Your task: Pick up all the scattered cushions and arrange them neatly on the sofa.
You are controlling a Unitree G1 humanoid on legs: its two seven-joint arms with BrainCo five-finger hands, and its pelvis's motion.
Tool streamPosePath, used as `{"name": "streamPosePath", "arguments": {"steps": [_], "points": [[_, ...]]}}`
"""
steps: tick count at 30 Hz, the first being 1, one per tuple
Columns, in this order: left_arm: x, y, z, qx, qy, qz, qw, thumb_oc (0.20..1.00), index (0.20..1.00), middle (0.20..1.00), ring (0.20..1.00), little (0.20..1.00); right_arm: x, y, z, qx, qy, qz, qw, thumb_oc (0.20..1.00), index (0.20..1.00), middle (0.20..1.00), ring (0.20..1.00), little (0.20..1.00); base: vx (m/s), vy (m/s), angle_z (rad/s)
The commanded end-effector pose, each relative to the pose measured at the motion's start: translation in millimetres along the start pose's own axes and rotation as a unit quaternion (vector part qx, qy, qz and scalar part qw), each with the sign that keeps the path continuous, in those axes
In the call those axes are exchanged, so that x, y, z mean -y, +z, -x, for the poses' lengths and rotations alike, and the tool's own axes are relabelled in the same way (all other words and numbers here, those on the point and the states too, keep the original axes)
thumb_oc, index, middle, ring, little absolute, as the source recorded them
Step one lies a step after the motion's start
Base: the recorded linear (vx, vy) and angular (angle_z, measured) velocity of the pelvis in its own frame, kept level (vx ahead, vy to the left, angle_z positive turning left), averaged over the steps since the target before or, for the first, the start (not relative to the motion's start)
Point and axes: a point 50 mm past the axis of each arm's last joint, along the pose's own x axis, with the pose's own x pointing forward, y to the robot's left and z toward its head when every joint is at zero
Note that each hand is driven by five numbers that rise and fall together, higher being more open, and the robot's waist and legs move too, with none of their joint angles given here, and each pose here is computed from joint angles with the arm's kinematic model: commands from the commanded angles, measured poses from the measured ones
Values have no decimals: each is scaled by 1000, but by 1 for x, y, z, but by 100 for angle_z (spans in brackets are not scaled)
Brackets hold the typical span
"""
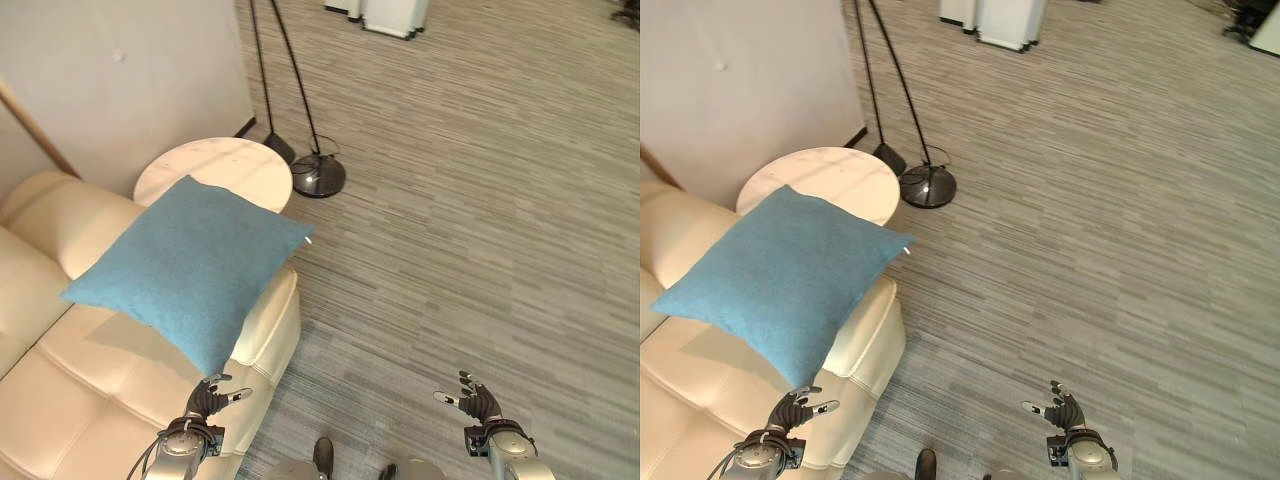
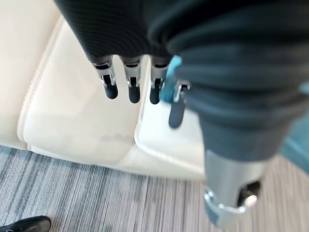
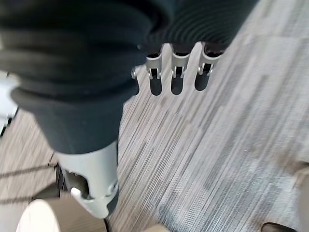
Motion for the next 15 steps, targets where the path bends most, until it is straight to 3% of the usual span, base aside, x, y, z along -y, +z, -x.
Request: {"name": "streamPosePath", "arguments": {"steps": [1,3,10,15], "points": [[-15,-4,5,6,20,-11,1000,1000,1000,1000,1000,1000,13,14,-4,29,-23,-2,999,1000,1000,1000,1000,1000,405,12,74],[-13,-4,4,5,19,-13,1000,1000,1000,1000,1000,1000,16,13,-3,28,-26,0,999,1000,1000,1000,1000,1000,361,-4,73],[-1,2,0,14,8,13,1000,1000,1000,1000,1000,1000,29,18,-3,42,-46,-3,998,1000,1000,1000,1000,1000,230,-103,189],[-6,7,-2,21,21,18,999,1000,1000,1000,1000,1000,37,21,-4,46,-64,-14,997,1000,1000,1000,1000,1000,109,-28,61]]}}
